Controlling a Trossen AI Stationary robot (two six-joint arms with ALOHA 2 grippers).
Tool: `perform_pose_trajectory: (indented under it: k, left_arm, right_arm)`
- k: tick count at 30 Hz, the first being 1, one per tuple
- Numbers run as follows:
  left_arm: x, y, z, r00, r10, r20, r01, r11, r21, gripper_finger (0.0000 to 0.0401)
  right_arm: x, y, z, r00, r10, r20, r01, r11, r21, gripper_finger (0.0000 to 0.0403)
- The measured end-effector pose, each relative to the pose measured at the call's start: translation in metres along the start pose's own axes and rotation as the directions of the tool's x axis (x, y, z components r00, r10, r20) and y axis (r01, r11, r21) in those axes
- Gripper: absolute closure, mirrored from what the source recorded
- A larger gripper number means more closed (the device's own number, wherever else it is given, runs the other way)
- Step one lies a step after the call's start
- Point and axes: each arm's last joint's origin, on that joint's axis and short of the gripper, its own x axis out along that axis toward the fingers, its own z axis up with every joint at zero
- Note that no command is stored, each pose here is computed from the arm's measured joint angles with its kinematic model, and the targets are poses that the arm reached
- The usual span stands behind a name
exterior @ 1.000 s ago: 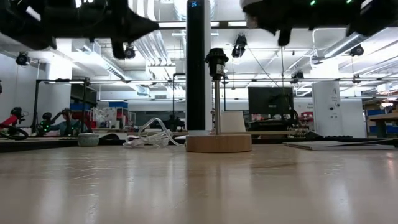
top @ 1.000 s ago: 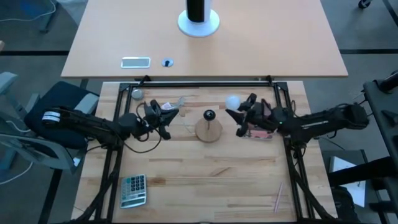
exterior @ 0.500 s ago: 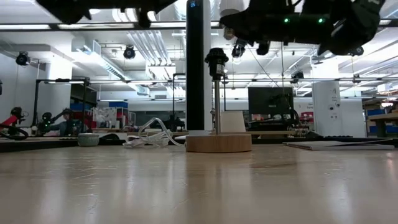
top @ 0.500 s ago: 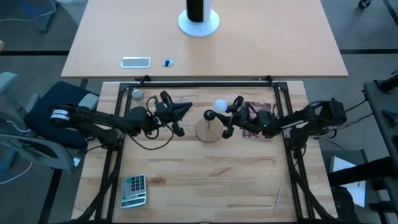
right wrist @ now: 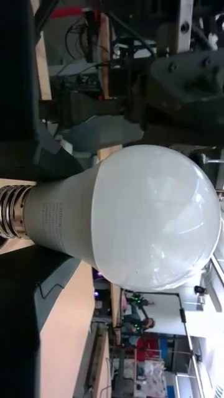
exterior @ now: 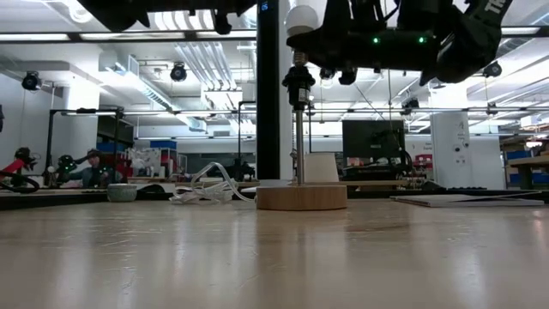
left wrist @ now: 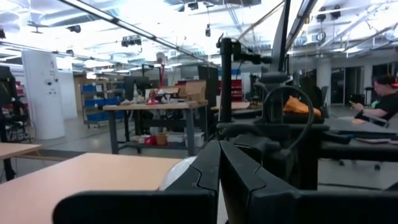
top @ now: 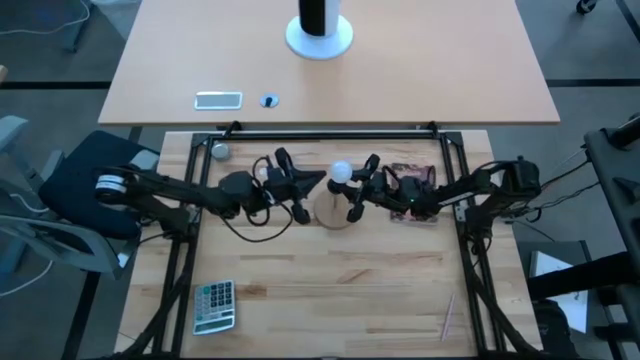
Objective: Screw lightbulb
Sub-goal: Insert the lightbulb into the lamp
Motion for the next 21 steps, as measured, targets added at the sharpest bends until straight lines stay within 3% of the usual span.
perform_pose_trajectory:
  k: [21]
  left_arm:
    - [0.010,-0.001,-0.014,0.996,0.048,-0.075,-0.045,0.998,0.039,0.0401]
  right_arm:
    - [0.001,-0.003,-0.010,0.997,-0.030,-0.072,0.028,0.999,-0.030,0.0284]
